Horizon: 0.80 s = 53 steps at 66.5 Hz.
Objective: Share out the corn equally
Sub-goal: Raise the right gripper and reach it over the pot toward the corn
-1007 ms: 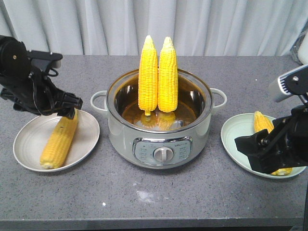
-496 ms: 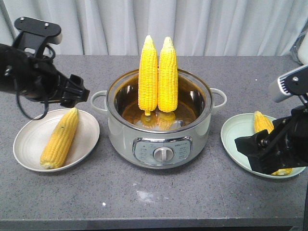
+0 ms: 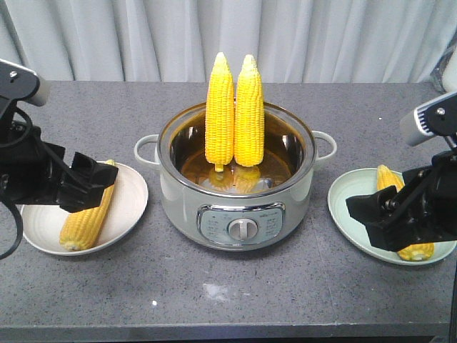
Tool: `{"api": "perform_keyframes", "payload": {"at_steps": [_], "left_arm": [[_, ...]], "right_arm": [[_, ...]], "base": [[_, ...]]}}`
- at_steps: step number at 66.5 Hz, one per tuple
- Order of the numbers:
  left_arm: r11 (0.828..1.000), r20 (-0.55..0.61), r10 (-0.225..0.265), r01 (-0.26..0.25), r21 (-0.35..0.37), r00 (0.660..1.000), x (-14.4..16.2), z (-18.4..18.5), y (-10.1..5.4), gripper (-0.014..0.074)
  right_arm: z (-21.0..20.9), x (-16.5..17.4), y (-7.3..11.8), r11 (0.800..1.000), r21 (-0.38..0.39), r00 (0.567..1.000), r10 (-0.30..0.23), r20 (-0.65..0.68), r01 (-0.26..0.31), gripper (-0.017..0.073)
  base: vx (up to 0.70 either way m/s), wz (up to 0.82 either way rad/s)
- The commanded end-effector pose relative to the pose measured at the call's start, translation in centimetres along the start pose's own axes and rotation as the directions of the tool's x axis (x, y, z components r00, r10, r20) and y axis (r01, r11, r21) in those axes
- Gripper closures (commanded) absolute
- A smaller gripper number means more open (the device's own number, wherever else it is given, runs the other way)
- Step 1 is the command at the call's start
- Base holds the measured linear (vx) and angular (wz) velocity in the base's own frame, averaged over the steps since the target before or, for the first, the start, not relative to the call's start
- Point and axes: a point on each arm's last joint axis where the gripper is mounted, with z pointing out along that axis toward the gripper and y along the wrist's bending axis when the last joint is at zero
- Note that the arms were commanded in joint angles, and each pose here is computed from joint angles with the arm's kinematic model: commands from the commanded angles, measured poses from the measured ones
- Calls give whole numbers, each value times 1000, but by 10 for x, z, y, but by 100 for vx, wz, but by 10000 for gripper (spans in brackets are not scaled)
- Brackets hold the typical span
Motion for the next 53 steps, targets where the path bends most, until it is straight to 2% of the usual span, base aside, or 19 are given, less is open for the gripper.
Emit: {"api": "perform_keyframes", "payload": {"at_steps": [1,6,12,21,26,38,53], "left_arm": [[998,117,-46,42,43,992,-13,-13,-5,35],[998,114,-49,44,45,992,-13,-12,-5,35],[998,107,-48,43,44,993,-12,-12,-5,35],[998,107,-48,43,44,993,-12,-12,-5,35],[998,107,-48,43,44,993,-12,-12,-5,35],[998,107,-48,43,44,993,-12,-12,-5,35],[998,107,-48,43,44,993,-12,-12,-5,35]], "right_arm": [[-10,-16,-2,1000,17,989,-4,146,1,-3],[-9,-21,-3,1000,24,983,-2,184,-3,-1],[-8,-30,-8,999,36,982,26,186,-33,6],[-5,-49,-29,991,84,982,87,169,-102,20],[-3,-58,-39,989,87,982,103,161,-118,24],[17,-85,-53,994,-28,978,111,177,-108,25],[54,-119,-56,987,-157,971,77,227,-42,25]], "base": [[0,0],[0,0],[0,0],[0,0],[0,0],[0,0],[0,0]]}}
